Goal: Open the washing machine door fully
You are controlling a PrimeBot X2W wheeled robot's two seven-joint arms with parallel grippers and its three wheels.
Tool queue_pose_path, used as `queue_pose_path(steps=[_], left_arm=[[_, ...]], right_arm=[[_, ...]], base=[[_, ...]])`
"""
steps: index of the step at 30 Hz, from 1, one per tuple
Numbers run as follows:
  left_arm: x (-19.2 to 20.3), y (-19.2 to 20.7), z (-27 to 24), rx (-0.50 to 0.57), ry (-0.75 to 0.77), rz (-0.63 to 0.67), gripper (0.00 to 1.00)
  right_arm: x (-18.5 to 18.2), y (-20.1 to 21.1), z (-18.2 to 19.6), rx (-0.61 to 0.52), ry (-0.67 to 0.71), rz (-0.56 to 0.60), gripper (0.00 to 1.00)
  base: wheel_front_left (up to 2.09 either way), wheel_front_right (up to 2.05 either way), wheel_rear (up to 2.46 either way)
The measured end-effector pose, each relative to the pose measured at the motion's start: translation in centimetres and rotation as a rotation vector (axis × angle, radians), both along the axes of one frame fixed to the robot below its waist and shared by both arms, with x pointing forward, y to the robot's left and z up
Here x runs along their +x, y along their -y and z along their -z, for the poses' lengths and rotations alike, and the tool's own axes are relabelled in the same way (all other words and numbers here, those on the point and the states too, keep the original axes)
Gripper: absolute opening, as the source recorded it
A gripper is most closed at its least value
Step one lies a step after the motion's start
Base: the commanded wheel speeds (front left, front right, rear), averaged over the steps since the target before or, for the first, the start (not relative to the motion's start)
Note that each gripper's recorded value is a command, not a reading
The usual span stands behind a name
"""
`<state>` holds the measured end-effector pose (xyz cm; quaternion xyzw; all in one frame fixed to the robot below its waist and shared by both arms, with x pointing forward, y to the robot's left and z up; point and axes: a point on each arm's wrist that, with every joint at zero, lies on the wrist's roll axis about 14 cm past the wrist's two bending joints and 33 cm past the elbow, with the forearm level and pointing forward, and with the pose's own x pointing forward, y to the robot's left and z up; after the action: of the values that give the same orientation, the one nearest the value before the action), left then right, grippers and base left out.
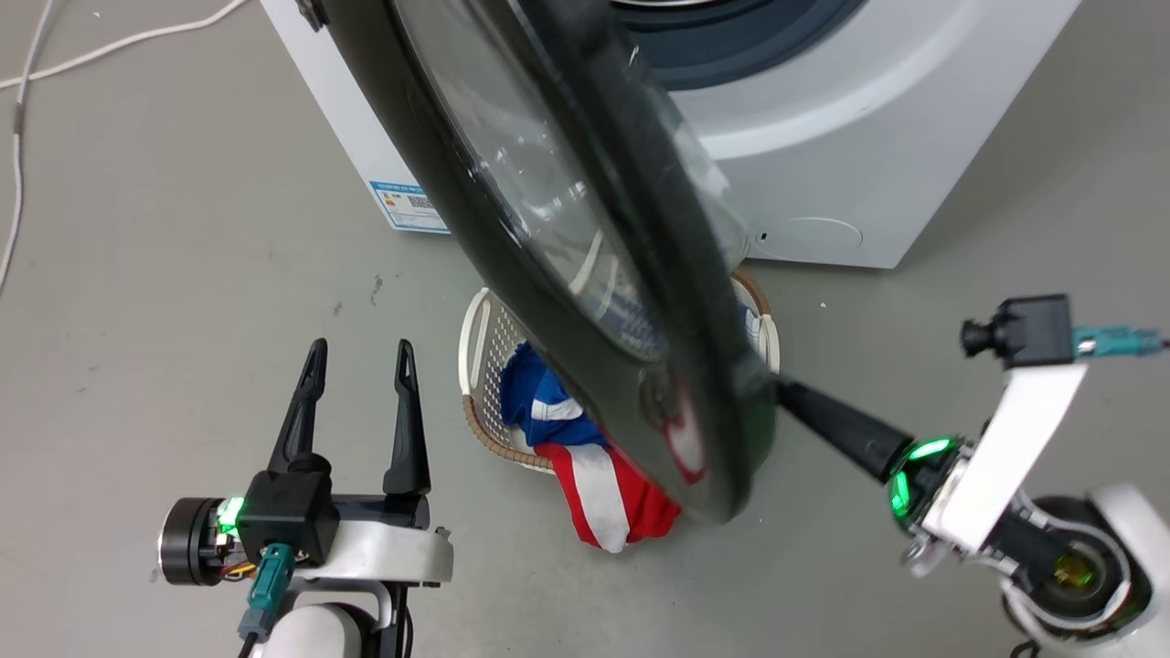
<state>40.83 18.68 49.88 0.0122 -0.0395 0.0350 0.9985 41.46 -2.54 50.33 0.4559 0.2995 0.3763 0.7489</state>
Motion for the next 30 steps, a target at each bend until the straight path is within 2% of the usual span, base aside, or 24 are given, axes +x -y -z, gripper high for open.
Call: queue_pose_path(steps=[11,22,25,26,27,28,30], left_arm=[[-1.6,-0.6,-0.4,0.007,0.003,-0.019,1.0],[-2.7,-1.1,-0.5,0.007,0.0,-0.038,1.0],[-3.0,-1.2,-0.6,0.006,0.001,-0.039,1.0],[-3.3,-1.2,-0.6,0.005,0.0,-0.04,1.0],[-3.5,-1.2,-0.6,0.004,-0.001,-0.041,1.0],[-3.7,-1.3,-0.6,0.004,0.001,-0.043,1.0],[-4.1,-1.3,-0.8,0.006,0.003,-0.042,1.0]], right_arm=[[-5.0,-5.7,-1.0,0.118,-0.049,-0.124,0.0],[-7.4,-8.0,-0.3,0.145,-0.108,-0.146,0.0],[-7.2,-7.5,-0.3,0.145,-0.093,-0.084,0.0],[-6.8,-7.0,-0.5,0.149,-0.08,-0.044,0.15],[-6.3,-6.4,-0.7,0.143,-0.057,-0.001,0.45],[-5.7,-5.6,-0.9,0.127,-0.017,0.049,1.0],[-4.7,-4.0,-1.9,0.098,0.083,0.149,1.0]], base=[[0.0,0.0,0.0],[0.0,0.0,0.0],[0.0,0.0,0.0],[0.0,0.0,0.0],[0.0,0.0,0.0],[0.0,0.0,0.0],[0.0,0.0,0.0]])
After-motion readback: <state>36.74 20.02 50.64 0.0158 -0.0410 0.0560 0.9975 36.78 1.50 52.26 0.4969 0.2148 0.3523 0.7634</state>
